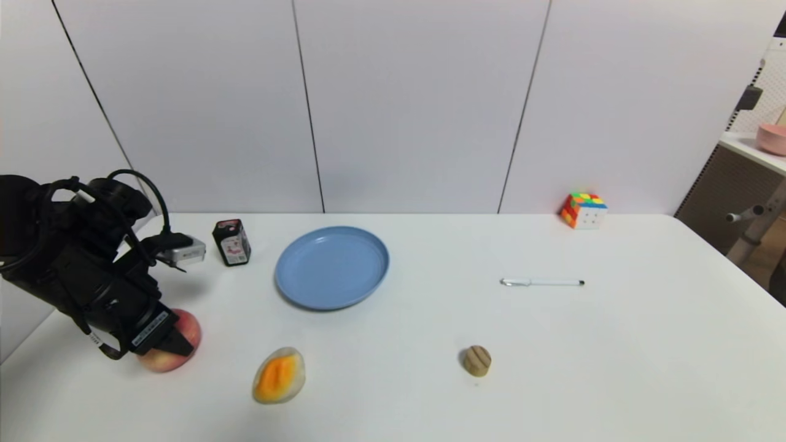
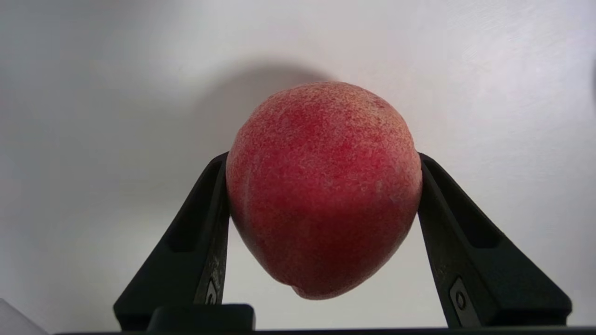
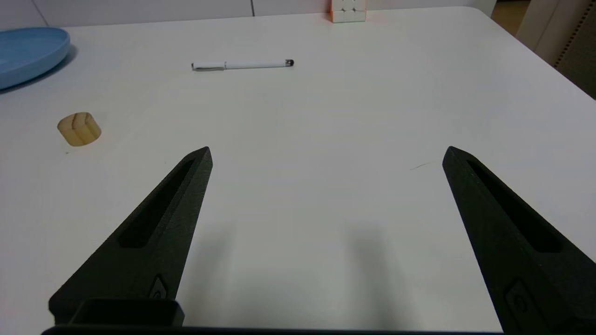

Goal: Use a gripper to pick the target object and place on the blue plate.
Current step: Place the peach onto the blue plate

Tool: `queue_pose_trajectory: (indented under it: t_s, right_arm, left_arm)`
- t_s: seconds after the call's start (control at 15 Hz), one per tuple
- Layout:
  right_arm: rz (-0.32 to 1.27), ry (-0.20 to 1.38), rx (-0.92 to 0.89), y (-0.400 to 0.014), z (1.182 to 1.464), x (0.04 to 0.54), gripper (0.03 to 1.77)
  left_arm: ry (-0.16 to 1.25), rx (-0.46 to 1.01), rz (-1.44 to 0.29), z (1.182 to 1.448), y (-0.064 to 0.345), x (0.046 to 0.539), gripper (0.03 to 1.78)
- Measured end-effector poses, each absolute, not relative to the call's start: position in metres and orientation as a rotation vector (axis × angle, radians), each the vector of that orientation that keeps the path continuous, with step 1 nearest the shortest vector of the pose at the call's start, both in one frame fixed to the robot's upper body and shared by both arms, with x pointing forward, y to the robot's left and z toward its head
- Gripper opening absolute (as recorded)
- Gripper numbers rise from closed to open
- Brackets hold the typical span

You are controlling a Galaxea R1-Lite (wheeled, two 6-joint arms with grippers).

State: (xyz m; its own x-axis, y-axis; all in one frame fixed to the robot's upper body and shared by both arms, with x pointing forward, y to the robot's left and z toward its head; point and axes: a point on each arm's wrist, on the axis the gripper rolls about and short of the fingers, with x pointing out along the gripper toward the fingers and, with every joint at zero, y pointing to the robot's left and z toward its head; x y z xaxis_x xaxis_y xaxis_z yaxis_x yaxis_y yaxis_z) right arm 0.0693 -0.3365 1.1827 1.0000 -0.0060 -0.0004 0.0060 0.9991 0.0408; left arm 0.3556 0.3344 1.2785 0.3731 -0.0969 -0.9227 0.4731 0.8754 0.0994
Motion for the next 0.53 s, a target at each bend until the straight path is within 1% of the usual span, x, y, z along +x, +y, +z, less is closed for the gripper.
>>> queue_pose_trajectory:
  t_s: [0.27,0.53]
  right_arm:
    - [-0.006,0.0,0.041,-0.337,1.183,0.069,1.71]
    - [-0.006,0.0,0.041,-0.337,1.183,0.069,1.71]
  left_arm:
    - [1.024,0.412,-0.412,1.303,0.314,0.363,1.17]
    - [0.909,0.401,-0.464,1.326,0.274,0.38,1.17]
